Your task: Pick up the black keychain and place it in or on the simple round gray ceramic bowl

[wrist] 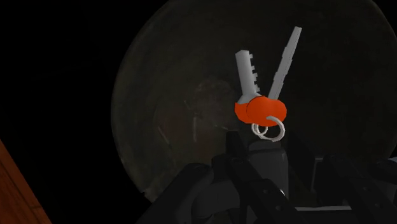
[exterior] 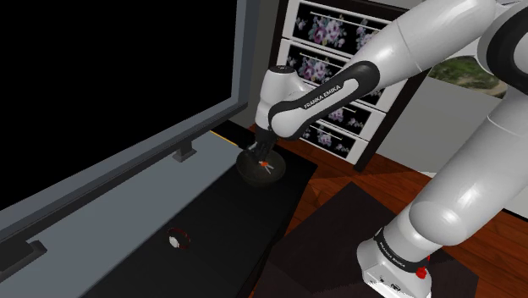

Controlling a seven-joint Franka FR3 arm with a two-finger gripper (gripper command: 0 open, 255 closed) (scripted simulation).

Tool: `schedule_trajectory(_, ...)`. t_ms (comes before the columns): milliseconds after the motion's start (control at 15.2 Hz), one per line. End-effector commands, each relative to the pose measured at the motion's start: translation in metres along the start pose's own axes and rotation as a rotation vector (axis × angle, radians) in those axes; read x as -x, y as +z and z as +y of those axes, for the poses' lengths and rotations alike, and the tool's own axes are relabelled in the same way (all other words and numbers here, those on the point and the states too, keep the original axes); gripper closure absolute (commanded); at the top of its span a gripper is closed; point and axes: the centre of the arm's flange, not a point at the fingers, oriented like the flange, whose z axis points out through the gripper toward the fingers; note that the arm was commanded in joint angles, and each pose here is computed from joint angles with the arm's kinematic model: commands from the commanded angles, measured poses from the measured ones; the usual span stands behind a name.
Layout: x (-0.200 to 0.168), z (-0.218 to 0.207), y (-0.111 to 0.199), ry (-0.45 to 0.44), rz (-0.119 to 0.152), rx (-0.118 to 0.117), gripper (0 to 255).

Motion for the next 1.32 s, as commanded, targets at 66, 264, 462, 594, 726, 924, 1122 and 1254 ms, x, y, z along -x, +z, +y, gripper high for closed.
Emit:
schedule_trajectory(66,0.000,0.000,0.000,0.000,0.000,0.000,255)
schedule_trajectory(264,0.000,0.000,0.000,0.000,0.000,0.000,0)
schedule_trajectory(462,0.000,0.000,0.000,0.000,0.000,0.000,0)
schedule_trajectory(594,0.000,0.000,-0.026,0.000,0.000,0.000,0)
schedule_trajectory(726,0.000,0.000,-0.050,0.000,0.000,0.000,0)
schedule_trajectory(924,0.000,0.000,-0.050,0.000,0.000,0.000,0)
schedule_trajectory(1122,0.000,0.000,-0.050,0.000,0.000,0.000,0)
schedule_trajectory(1254,0.000,0.000,-0.050,0.000,0.000,0.000,0)
